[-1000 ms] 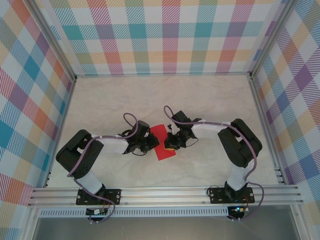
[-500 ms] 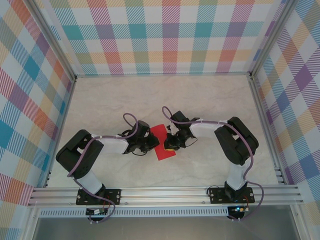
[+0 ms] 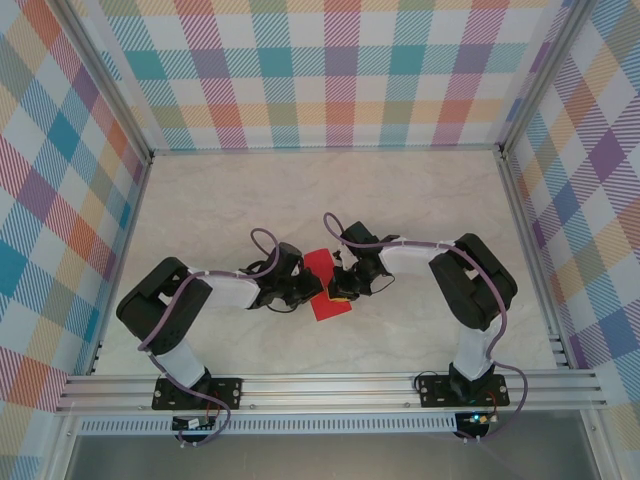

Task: Fold a paper plane with a square sheet of paper (pick it up from the middle)
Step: Fold the triangle a second time at the center of the table.

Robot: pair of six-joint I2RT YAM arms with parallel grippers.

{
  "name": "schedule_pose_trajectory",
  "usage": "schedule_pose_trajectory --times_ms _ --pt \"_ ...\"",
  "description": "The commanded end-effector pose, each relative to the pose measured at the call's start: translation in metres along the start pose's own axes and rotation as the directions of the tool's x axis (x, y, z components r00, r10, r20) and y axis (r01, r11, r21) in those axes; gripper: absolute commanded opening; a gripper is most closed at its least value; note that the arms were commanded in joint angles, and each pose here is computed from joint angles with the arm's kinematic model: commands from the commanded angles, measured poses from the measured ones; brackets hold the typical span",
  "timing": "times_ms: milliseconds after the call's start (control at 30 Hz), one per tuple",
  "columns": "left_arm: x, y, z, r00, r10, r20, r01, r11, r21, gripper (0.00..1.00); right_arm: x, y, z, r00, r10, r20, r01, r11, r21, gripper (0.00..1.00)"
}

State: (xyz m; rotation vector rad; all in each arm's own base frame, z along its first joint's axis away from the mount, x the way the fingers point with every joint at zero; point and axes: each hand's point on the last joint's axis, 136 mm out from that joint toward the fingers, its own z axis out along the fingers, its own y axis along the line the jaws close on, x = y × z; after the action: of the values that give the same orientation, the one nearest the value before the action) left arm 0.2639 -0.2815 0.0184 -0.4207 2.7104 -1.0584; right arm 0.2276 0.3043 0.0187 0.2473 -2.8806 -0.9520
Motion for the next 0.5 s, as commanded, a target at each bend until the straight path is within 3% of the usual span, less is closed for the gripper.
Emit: schedule_pose_trajectory --times_ms 0,467 --pt "0.001 0.021 0.003 1.0 -0.026 0.013 0.027 0.995 -0.099 0.11 0.004 0.018 -0.013 0.998 -0.061 0.009 0.061 0.997 -0.051 0.11" --pt "0.0 0.036 0.002 0.997 -0.063 0.037 0.068 0.984 -0.164 0.1 0.018 -0.006 -0.004 0.998 -0.043 -0.051 0.045 0.999 0.031 0.12"
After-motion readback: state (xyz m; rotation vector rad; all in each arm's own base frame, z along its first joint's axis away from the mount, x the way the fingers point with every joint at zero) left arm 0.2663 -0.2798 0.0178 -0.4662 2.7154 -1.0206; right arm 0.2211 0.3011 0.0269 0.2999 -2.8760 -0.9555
